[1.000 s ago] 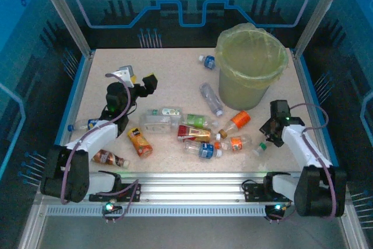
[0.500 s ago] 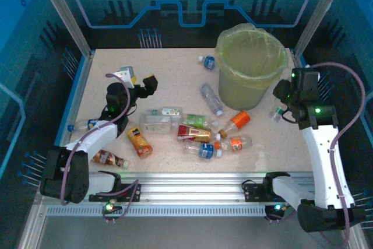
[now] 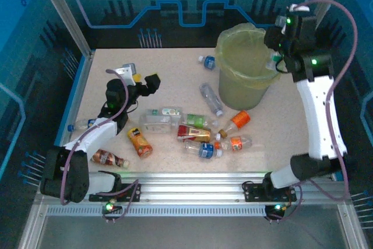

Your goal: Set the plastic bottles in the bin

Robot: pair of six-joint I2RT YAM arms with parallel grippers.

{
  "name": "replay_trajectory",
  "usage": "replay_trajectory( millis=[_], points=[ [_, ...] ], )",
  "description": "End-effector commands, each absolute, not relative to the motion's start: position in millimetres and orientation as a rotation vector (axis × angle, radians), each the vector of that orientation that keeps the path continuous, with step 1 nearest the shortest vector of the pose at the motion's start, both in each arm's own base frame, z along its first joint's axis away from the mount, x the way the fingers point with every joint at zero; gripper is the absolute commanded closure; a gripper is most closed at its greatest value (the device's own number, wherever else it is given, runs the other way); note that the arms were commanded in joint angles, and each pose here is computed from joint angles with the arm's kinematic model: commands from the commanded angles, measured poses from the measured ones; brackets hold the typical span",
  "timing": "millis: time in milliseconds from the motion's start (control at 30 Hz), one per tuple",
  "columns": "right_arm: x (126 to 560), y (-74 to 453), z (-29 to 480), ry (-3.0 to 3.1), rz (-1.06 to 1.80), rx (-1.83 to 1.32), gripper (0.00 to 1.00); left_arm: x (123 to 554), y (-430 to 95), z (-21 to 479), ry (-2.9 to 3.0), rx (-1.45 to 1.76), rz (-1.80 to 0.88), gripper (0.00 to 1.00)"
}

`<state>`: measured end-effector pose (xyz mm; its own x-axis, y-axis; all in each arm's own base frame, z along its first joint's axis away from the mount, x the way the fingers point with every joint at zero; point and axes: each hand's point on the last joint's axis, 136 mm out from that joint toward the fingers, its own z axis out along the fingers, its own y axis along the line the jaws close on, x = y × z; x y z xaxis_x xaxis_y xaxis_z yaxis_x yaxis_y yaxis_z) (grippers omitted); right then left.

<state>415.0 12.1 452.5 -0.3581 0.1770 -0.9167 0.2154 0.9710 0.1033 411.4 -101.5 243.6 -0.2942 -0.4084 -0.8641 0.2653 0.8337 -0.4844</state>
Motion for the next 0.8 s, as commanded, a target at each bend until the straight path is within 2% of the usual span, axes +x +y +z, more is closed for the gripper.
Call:
replay_trajectory(
  millis=[0, 133, 367, 600, 767],
  points=[
    [446.0, 30.1, 466.4, 1.909, -0.034, 0.189, 0.77, 412.0, -114.4, 255.6, 1.744, -0.081, -0.744, 0.01],
    [472.9, 51.8, 463.9, 1.898, -0.137, 0.098, 0.77, 410.4, -117.7, 255.7, 1.750, -0.077, -0.771, 0.01],
    [489.2, 84.2, 453.1, 1.889, -0.261, 0.012, 0.78, 406.4, -121.7, 256.6, 1.753, -0.074, -0.811, 0.01],
    [504.7, 98.2, 438.4, 1.852, -0.382, 0.002, 0.81, 401.7, -122.9, 258.5, 1.746, -0.070, -0.827, 0.01],
    [515.8, 97.2, 407.1, 1.886, -0.452, 0.021, 0.83, 398.9, -121.9, 257.7, 1.745, -0.061, -0.815, 0.01]
  ],
)
